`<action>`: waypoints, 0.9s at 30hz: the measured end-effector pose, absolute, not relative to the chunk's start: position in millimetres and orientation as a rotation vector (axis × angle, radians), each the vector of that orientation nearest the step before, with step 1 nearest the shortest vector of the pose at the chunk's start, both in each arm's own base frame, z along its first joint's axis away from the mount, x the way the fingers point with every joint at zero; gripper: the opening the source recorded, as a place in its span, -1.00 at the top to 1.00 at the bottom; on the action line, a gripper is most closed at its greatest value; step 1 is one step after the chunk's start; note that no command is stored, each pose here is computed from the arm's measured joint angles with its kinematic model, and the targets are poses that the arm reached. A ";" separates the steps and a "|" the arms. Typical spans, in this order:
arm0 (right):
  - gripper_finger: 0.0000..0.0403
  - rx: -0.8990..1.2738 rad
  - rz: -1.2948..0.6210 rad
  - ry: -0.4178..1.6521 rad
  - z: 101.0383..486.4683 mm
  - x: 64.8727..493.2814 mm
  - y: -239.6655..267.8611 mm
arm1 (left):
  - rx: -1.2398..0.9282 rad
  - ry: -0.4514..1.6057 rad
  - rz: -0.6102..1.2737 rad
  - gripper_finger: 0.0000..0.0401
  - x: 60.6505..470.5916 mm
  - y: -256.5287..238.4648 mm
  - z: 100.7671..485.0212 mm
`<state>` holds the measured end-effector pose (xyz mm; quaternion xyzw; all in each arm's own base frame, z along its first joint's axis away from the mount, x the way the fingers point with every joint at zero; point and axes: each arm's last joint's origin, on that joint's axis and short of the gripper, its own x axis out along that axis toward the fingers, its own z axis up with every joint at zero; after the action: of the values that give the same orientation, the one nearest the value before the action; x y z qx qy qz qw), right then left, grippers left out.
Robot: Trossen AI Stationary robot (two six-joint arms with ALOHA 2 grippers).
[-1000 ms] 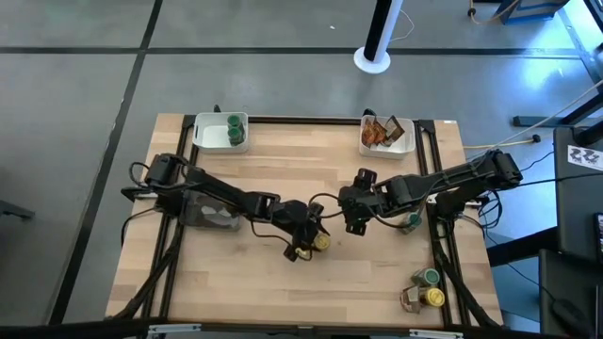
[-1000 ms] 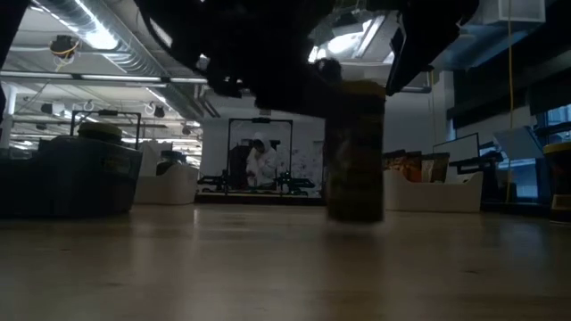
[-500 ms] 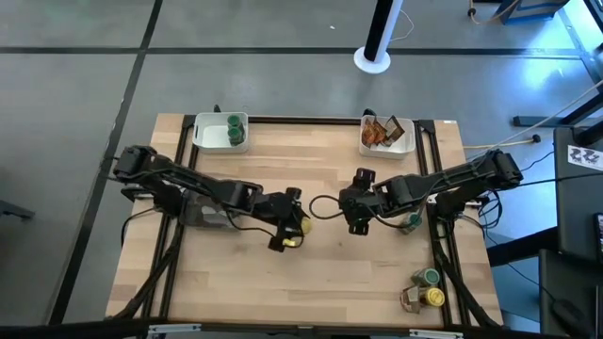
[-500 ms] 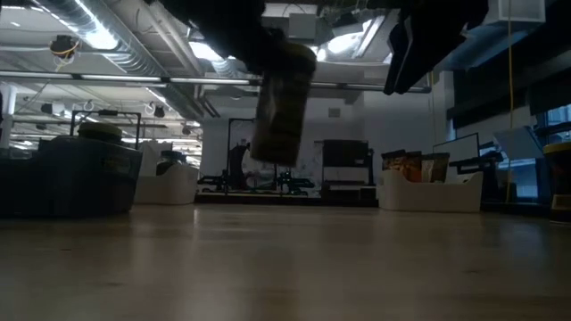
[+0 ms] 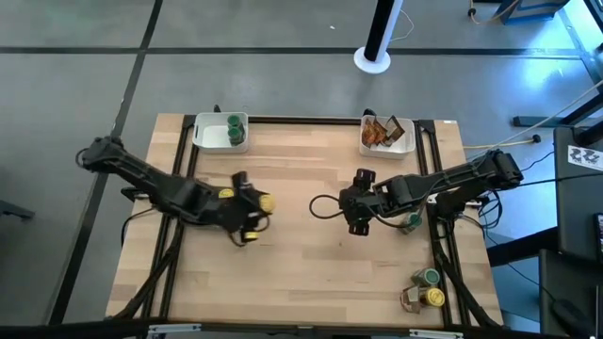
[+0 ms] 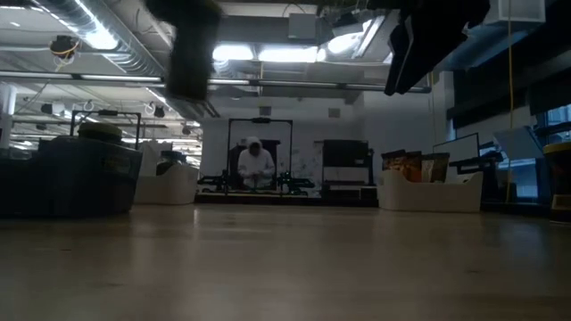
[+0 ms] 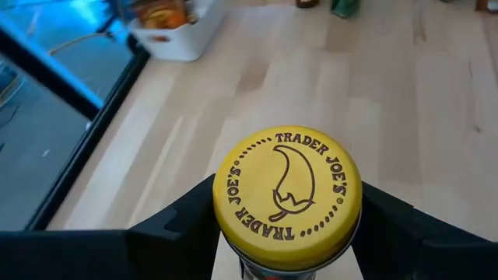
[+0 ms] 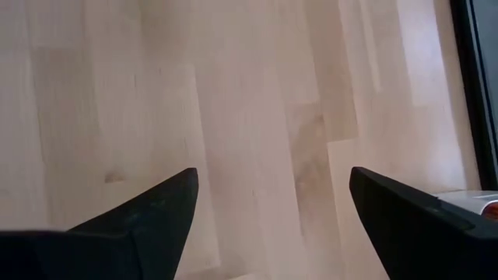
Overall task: Sort spices by type
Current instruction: Put the yellow seasoning bottle into the black bin
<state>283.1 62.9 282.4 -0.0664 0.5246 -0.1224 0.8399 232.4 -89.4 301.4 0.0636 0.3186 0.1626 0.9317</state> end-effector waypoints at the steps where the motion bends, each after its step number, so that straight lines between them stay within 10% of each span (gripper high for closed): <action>1: -0.66 -0.130 -0.265 1.107 282.4 283.1 62.9 | 0.110 0.638 0.348 -0.06 223.2 -91.9 301.4; 27: -0.66 0.060 -0.244 1.029 280.6 279.3 105.6 | -0.129 0.576 0.531 -0.06 133.0 -103.9 267.4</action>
<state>279.3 105.6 280.6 0.0285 0.4907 -0.1162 0.8631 133.0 -103.9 267.4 -0.0629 0.2804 0.2588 0.9222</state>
